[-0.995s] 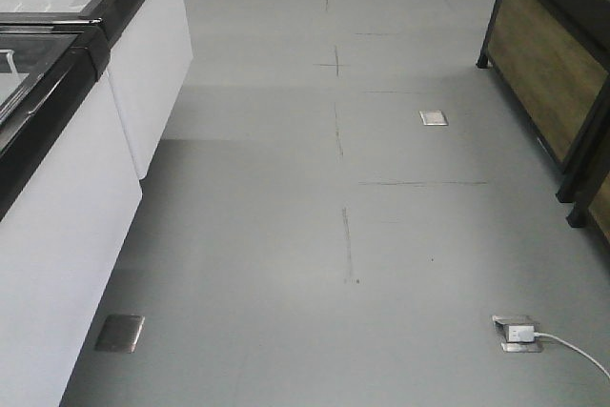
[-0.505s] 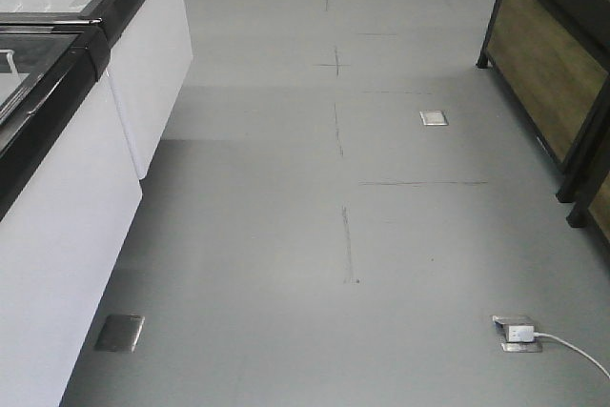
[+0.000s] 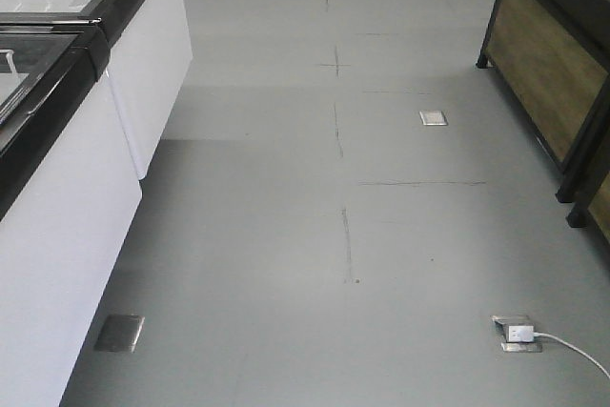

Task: Left arm holds basket, right arm returns cookies

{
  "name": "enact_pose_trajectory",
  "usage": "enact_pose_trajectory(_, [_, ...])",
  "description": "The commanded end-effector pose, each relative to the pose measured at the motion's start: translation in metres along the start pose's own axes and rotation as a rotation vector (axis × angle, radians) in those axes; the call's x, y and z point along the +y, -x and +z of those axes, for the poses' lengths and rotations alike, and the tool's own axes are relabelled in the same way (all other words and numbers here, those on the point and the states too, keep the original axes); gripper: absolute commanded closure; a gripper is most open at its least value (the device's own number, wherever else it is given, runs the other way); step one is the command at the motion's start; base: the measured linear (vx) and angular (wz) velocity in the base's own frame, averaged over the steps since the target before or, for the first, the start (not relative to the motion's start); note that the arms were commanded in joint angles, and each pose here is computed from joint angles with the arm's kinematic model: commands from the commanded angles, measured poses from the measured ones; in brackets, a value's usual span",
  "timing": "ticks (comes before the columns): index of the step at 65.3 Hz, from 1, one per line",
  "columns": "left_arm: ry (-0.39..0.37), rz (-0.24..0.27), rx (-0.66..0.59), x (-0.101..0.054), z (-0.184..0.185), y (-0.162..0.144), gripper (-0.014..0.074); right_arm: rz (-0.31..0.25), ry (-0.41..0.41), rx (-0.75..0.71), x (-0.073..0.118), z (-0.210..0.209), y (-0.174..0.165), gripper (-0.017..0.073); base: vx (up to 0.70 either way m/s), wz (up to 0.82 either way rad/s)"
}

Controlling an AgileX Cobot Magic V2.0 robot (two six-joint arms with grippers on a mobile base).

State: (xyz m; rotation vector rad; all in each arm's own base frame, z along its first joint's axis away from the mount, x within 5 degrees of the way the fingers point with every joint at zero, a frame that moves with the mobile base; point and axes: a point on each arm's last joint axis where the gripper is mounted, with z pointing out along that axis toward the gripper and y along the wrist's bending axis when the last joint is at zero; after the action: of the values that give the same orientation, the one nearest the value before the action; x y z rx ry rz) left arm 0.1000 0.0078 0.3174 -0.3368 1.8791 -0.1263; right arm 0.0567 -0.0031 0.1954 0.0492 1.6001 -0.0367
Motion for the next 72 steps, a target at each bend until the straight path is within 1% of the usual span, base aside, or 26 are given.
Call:
enact_pose_trajectory(1, [0.036, -0.061, 0.093, -0.004, 0.016, 0.014, 0.0161, -0.006, -0.003, -0.087, 0.0, -0.001, 0.007, 0.0567, 0.0, 0.0])
enact_pose_trajectory(8, [0.069, -0.114, 0.226, -0.006, 0.036, 0.013, 0.0161, -0.006, -0.003, -0.087, 0.0, -0.001, 0.007, 0.0567, 0.0, 0.0])
enact_pose_trajectory(12, [0.063, -0.147, 0.262, -0.009, 0.043, 0.015, 0.0161, -0.006, -0.003, -0.087, 0.0, -0.001, 0.007, 0.0567, 0.0, 0.0])
enact_pose_trajectory(15, [0.054, -0.172, 0.276, -0.012, 0.048, 0.017, 0.0161, -0.006, -0.003, -0.087, 0.0, -0.001, 0.007, 0.0567, 0.0, 0.0])
enact_pose_trajectory(23, [0.02, -0.229, 0.257, -0.019, 0.051, 0.032, 0.0161, -0.006, -0.003, -0.087, 0.0, -0.001, 0.007, 0.0567, 0.0, 0.0])
enact_pose_trajectory(28, [0.034, -0.292, 0.238, -0.017, 0.051, 0.043, 0.0161, -0.006, -0.003, -0.087, 0.0, -0.001, 0.007, 0.0567, 0.0, 0.0])
enact_pose_trajectory(32, [0.065, -0.356, 0.228, -0.012, 0.05, 0.051, 0.0161, -0.006, -0.003, -0.087, 0.0, -0.001, 0.007, 0.0567, 0.0, 0.0])
enact_pose_trajectory(38, [0.106, -0.428, 0.21, -0.003, 0.047, 0.064, 0.0161, -0.006, -0.003, -0.087, 0.0, -0.001, 0.007, 0.0567, 0.0, 0.0])
enact_pose_trajectory(43, [0.131, -0.454, 0.183, 0.005, 0.042, 0.073, 0.0161, -0.006, -0.003, -0.087, 0.0, -0.001, 0.007, 0.0567, 0.0, 0.0])
enact_pose_trajectory(44, [0.135, -0.452, 0.18, 0.006, 0.042, 0.075, 0.0161, -0.006, -0.003, -0.087, 0.0, -0.001, 0.007, 0.0567, 0.0, 0.0])
enact_pose_trajectory(45, [0.144, -0.465, 0.17, 0.009, 0.041, 0.077, 0.0161, -0.006, -0.003, -0.087, 0.0, -0.001, 0.007, 0.0567, 0.0, 0.0])
enact_pose_trajectory(49, [0.167, -0.484, 0.162, 0.017, 0.039, 0.084, 0.0161, -0.006, -0.003, -0.087, 0.0, -0.001, 0.007, 0.0567, 0.0, 0.0])
enact_pose_trajectory(54, [0.197, -0.492, 0.15, 0.027, 0.036, 0.093, 0.0161, -0.006, -0.003, -0.087, 0.0, -0.001, 0.007, 0.0567, 0.0, 0.0])
enact_pose_trajectory(58, [0.221, -0.526, 0.14, 0.036, 0.035, 0.1, 0.0161, -0.006, -0.003, -0.087, 0.0, -0.001, 0.007, 0.0567, 0.0, 0.0])
enact_pose_trajectory(61, [0.218, -0.554, 0.122, 0.041, 0.035, 0.108, 0.0161, -0.006, -0.003, -0.087, 0.0, -0.001, 0.007, 0.0567, 0.0, 0.0])
enact_pose_trajectory(65, [0.188, -0.63, 0.097, 0.046, 0.039, 0.118, 0.0161, -0.006, -0.003, -0.087, 0.0, -0.001, 0.007, 0.0567, 0.0, 0.0])
enact_pose_trajectory(67, [0.176, -0.66, 0.091, 0.049, 0.041, 0.123, 0.0161, -0.006, -0.003, -0.087, 0.0, -0.001, 0.007, 0.0567, 0.0, 0.0])
enact_pose_trajectory(72, [0.152, -0.677, 0.055, 0.055, 0.041, 0.138, 0.0161, -0.006, -0.003, -0.087, 0.0, -0.001, 0.007, 0.0567, 0.0, 0.0])
